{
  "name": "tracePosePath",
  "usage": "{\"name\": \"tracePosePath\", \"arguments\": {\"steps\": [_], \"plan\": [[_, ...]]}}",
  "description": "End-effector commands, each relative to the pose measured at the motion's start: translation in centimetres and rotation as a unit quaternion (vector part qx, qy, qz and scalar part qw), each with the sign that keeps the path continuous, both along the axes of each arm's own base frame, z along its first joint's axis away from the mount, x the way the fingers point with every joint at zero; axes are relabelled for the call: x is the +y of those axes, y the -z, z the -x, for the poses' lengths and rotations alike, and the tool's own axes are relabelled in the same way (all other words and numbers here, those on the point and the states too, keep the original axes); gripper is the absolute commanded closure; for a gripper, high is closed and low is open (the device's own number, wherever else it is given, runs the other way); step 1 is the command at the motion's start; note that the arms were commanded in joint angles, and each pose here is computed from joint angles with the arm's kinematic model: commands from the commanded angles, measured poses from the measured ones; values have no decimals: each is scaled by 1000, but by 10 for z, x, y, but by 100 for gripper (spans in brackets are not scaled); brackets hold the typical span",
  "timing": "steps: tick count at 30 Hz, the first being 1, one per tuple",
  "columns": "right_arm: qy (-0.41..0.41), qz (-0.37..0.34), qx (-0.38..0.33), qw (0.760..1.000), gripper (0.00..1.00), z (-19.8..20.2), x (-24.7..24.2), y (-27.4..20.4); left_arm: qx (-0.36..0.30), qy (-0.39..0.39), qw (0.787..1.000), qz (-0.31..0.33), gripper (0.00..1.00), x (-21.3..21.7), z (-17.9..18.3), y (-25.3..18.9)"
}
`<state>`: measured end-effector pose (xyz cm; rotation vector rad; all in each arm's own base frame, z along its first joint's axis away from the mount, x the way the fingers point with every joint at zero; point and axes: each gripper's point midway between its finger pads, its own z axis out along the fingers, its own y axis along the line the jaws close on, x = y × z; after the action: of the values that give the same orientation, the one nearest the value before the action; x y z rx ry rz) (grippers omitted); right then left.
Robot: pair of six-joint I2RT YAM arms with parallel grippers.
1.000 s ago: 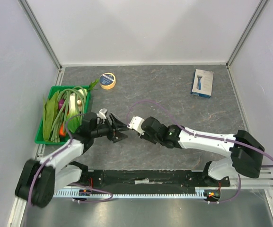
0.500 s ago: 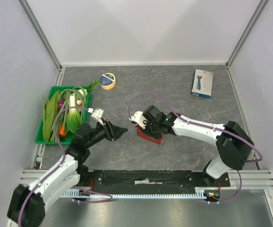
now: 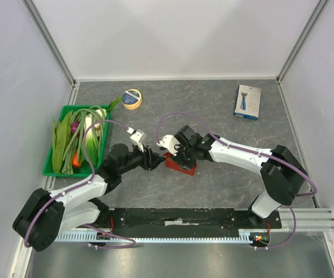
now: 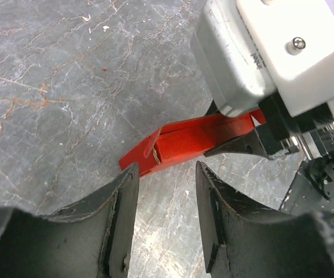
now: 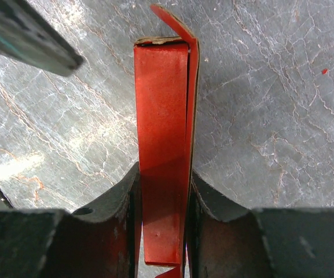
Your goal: Fold the paper box
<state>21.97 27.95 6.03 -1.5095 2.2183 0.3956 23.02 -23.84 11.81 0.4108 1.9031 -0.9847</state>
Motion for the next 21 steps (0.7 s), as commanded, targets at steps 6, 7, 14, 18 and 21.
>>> {"name": "tracePosePath", "arguments": {"steps": [6, 7, 14, 18, 21], "plan": [[-18, 18, 50, 998, 78, 20, -5, 15, -98, 11, 995, -35, 58, -15, -34, -19], [-19, 18, 50, 998, 78, 20, -5, 14, -98, 11, 994, -37, 59, -15, -35, -18], [-17, 17, 49, 998, 80, 19, -5, 15, -106, 21, 993, -40, 61, -18, -35, -18], [-17, 17, 47, 999, 81, 18, -5, 14, -103, 32, 993, -44, 63, -23, -36, -14], [-15, 16, 47, 999, 83, 18, -5, 13, -103, 34, 993, -46, 65, -26, -35, -13]]}}
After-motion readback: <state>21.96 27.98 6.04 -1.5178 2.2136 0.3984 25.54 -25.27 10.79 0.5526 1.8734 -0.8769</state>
